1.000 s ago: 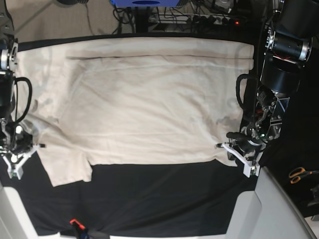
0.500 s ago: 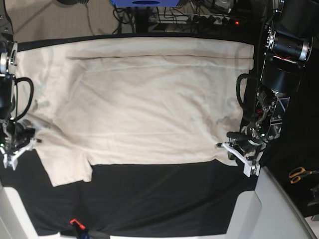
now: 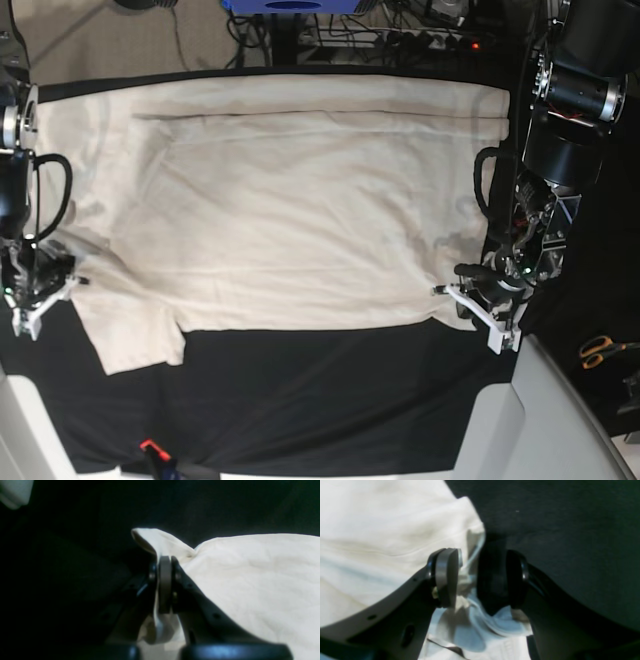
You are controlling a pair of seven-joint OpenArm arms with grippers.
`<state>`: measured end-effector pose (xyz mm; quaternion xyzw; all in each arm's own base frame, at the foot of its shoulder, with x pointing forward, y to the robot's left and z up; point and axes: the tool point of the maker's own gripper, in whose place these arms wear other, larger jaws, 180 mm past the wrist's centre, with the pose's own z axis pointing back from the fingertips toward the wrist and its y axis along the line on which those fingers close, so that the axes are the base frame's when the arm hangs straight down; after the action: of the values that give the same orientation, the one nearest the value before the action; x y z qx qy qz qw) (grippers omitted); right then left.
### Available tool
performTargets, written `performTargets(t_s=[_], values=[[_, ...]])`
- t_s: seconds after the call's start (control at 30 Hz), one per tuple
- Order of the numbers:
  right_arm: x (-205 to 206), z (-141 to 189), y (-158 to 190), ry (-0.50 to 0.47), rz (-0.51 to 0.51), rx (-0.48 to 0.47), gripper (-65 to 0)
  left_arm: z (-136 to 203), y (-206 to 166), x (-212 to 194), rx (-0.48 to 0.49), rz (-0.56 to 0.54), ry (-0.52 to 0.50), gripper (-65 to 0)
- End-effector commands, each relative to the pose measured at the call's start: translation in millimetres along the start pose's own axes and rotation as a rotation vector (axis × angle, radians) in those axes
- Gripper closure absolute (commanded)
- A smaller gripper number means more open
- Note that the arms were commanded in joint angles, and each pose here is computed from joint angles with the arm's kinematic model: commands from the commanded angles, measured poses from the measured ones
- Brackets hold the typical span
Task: Fold the T-shirt properly
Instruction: 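Hold both side edges with both grippers, adjusting grip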
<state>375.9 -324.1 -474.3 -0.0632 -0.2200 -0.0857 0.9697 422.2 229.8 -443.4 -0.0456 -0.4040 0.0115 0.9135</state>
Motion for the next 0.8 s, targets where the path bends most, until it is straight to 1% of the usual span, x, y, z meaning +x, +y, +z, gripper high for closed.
performTargets(t_s=[0.0, 0.07, 0.17, 0.23, 0.33, 0.5, 0.77], values=[[27.4, 8.4, -5.4, -0.061, -0.005, -0.008, -28.5, 1.8, 3.1, 24.7, -0.001, -0.007, -0.054, 0.0], [28.2, 8.0, -0.8, -0.062, 0.002, -0.002, -28.5, 1.8, 3.1, 24.7, -0.001, -0.007, -0.054, 0.0], [38.0, 10.8, 9.9, -0.079, 0.07, -0.002, -28.5, 1.8, 3.1, 24.7, -0.001, -0.007, -0.054, 0.0], [41.5, 11.9, 13.3, -0.085, 0.092, -0.002, -28.5, 1.8, 3.1, 24.7, -0.001, -0.007, -0.054, 0.0], [46.4, 12.9, 14.1, -0.09, 0.086, 0.0, -28.5, 1.8, 3.1, 24.7, -0.001, -0.007, -0.054, 0.0], [31.1, 5.9, 9.9, -0.049, 0.074, -0.007, -28.5, 1.8, 3.1, 24.7, -0.001, -0.007, -0.054, 0.0], [30.1, 7.0, -4.2, -0.045, 0.069, -0.03, -28.7, 1.8, 3.1, 25.0, -0.001, -0.007, -0.056, 0.0]])
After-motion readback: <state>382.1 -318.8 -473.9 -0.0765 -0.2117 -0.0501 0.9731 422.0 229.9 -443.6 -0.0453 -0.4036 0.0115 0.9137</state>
